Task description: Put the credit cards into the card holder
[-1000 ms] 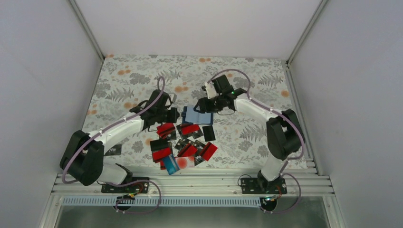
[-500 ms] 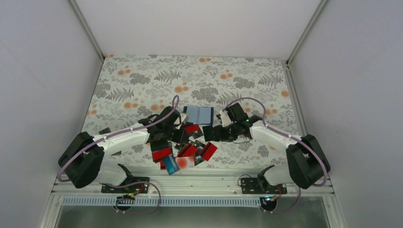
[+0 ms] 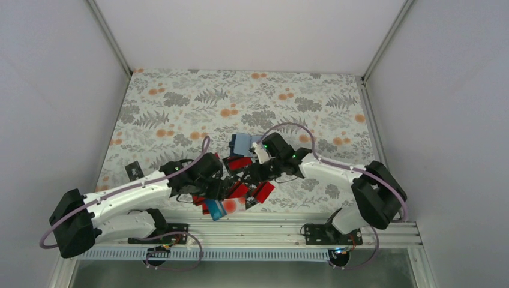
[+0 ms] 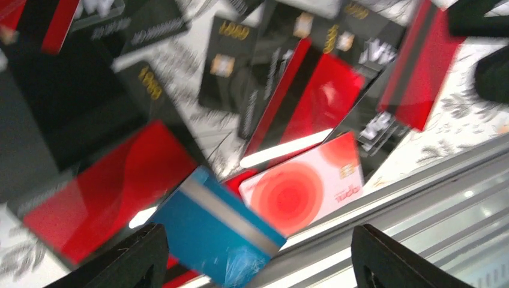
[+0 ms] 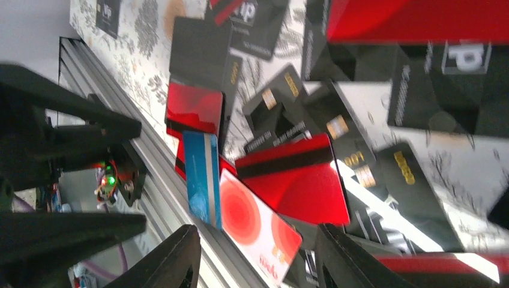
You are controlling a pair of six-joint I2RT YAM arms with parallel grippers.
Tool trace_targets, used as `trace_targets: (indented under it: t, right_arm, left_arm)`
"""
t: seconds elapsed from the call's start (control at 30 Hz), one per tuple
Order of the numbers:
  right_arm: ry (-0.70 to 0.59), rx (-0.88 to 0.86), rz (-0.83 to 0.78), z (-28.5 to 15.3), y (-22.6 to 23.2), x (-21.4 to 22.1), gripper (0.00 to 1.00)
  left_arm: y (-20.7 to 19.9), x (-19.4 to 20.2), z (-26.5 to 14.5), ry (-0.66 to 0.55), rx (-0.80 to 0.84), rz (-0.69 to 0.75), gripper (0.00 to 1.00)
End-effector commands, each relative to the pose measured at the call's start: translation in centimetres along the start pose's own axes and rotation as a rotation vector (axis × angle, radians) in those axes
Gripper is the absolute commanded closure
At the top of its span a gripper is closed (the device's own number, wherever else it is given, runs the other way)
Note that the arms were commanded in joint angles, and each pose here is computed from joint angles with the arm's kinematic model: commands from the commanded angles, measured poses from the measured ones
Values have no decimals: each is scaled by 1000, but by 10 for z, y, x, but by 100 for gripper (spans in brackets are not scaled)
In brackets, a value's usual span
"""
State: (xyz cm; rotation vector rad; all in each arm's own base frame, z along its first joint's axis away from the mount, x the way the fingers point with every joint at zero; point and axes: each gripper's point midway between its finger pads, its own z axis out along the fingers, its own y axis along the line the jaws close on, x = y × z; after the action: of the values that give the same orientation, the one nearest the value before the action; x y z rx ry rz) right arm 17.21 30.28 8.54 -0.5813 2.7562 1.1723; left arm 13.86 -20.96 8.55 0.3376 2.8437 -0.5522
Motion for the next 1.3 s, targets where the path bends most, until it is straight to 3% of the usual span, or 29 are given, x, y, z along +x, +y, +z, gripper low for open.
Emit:
trace_targets:
  t: [0.0,0.2,0.3,0.77,1.27]
  right_arm:
    - [-63,20,-76,6,10,-27,51]
    - [-46,75,-84,18,-6,-28,52]
    - [-43,90,-108,19,-10,-28,52]
    - [-4,89,-139,16,-36,-20,52]
    - [27,43,-118,19,-41,-12,53]
  left_arm:
    - [33,36,-1,87,-176,-189,20]
    - [50,52,9,119,-314,-307,4]
    - [49,48,13,105,-334,-359,1]
    - [33,30,37,100,-400,-454,9]
    - [47,56,53,146,-438,-567,14]
